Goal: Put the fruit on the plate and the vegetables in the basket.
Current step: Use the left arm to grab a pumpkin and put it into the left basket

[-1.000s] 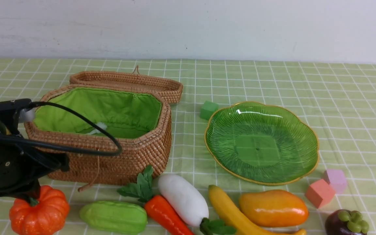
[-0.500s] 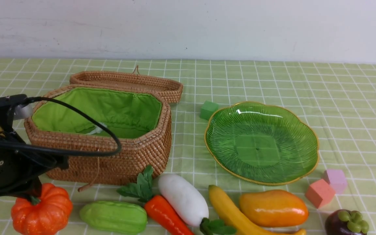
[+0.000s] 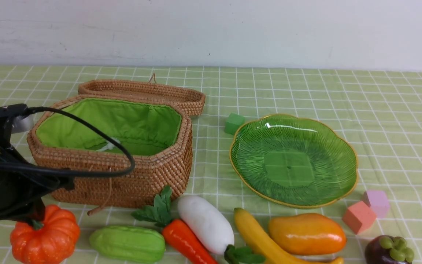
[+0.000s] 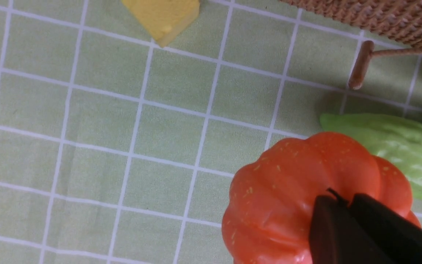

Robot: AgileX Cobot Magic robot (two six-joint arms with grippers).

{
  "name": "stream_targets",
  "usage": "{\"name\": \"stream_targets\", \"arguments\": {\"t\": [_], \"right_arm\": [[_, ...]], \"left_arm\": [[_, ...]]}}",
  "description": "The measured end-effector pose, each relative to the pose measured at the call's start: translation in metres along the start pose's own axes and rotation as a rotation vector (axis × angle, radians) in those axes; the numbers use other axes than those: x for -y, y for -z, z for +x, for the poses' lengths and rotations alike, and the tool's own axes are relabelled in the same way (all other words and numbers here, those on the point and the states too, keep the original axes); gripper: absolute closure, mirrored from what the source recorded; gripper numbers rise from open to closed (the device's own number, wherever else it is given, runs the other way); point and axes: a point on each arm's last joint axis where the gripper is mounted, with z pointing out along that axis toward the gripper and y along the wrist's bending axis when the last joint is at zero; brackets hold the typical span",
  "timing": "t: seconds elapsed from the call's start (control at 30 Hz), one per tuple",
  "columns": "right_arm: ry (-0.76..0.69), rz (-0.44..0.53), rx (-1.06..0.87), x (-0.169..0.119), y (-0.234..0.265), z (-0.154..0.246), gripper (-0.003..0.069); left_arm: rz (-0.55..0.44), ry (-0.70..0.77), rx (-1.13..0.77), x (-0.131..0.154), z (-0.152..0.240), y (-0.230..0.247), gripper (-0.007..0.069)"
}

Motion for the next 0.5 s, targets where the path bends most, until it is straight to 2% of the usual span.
{"name": "stream_targets", "arguments": {"t": [0.5], "right_arm": [[0.0,0.0,0.0,0.0,0.0,0.0,0.0419]], "left_arm": [[0.0,-0.009,-0.002,0.0,0.0001,0.0,0.0613]]}}
